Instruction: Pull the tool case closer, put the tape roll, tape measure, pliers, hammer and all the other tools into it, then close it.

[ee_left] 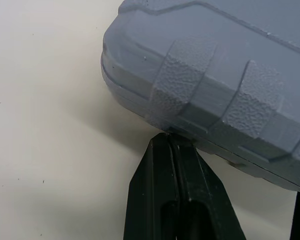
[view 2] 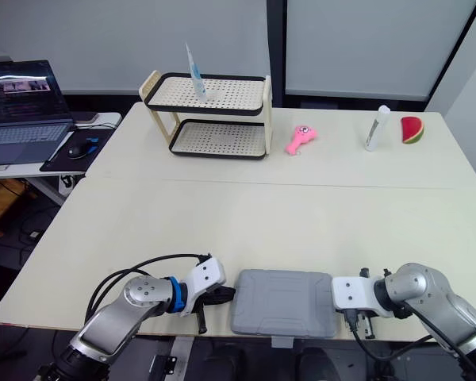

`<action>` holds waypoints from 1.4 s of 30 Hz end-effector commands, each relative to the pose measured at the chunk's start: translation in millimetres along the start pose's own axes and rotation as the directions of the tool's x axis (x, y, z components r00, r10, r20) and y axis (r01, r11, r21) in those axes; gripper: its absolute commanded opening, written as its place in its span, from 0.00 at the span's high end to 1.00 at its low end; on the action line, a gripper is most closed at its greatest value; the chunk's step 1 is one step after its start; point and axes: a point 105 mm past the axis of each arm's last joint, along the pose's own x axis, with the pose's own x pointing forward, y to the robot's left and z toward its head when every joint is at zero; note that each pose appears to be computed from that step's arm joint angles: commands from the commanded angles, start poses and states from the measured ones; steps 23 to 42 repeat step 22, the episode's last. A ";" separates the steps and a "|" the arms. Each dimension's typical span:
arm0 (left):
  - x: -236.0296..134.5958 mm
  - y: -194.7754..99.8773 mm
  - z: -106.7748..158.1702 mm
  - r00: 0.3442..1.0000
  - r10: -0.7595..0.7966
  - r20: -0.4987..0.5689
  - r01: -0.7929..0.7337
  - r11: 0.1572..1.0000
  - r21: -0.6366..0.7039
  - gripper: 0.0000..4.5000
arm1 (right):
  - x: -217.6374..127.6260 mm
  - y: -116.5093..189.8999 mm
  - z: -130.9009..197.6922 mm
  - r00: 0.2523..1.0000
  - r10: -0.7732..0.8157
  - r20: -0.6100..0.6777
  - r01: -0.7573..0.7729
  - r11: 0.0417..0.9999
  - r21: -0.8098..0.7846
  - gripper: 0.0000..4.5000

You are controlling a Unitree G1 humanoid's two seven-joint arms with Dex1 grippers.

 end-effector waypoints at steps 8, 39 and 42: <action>-68.9 29.6 1.1 0.992 0.118 0.054 -0.120 0.992 0.030 1.00 | -61.4 -21.5 -8.0 0.989 -0.151 0.007 0.151 0.989 0.010 1.00; -143.1 48.8 12.7 0.977 0.203 0.070 -0.208 0.975 0.075 1.00 | -164.2 -22.2 -13.6 0.974 -0.221 0.045 0.222 0.975 -0.018 1.00; -143.1 48.8 12.7 0.977 0.203 0.070 -0.208 0.975 0.075 1.00 | -164.2 -22.2 -13.6 0.974 -0.221 0.045 0.222 0.975 -0.018 1.00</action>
